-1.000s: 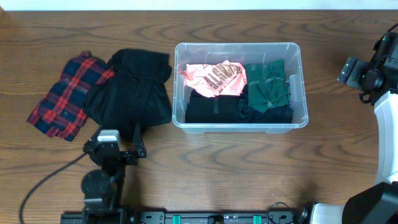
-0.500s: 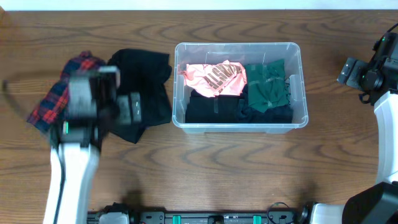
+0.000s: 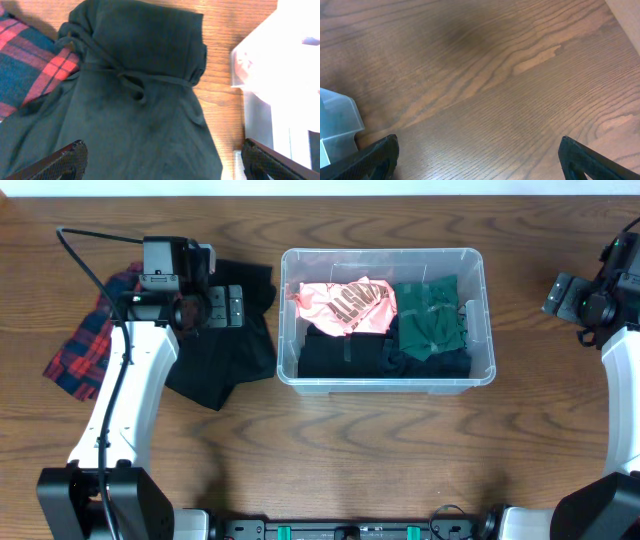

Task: Pack container
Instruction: 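Move the left gripper to the black garment left of the bin, then grasp the black garment with the left gripper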

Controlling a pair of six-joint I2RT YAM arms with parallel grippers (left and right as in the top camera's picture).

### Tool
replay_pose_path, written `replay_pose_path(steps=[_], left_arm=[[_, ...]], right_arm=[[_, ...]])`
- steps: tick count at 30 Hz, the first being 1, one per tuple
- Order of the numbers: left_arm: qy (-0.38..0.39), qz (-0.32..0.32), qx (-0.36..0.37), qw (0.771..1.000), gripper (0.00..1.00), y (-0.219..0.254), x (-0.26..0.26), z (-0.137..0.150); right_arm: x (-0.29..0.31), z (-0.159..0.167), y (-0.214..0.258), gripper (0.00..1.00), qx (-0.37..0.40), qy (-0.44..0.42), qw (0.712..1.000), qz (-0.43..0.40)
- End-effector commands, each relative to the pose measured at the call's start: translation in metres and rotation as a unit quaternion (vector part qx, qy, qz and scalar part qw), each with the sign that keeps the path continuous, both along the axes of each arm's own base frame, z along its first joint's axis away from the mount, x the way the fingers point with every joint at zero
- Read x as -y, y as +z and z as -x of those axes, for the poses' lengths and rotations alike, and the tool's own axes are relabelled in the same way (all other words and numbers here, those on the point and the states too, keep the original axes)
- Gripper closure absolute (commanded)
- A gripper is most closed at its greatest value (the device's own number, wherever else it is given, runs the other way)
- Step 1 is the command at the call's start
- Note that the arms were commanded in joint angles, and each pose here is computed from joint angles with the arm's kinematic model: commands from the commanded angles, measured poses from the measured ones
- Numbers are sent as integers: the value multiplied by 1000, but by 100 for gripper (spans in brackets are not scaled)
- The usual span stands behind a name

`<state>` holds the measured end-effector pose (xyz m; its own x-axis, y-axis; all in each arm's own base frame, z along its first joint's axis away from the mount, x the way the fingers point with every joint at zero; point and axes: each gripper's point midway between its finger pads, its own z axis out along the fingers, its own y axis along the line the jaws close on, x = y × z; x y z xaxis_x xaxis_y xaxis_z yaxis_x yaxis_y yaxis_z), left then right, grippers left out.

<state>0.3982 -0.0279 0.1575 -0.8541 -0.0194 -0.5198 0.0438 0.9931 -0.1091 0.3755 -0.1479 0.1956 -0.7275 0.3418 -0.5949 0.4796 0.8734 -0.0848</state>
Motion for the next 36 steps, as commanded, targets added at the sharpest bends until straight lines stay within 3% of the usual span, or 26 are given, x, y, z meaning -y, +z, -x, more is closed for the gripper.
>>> replay_pose_path(steps=[1,9,36], left_arm=[[-5,-20,13,1000,2,9,8,-4],[-1,-124,20,992,2,5,10,-5],[-22,-125,-86,988,1,-100,21,-15]], right_arm=[[2,0,1,1,0,-3,1000,1],[2,0,1,1,0,-3,1000,1],[2,0,1,1,0,-3,1000,2]])
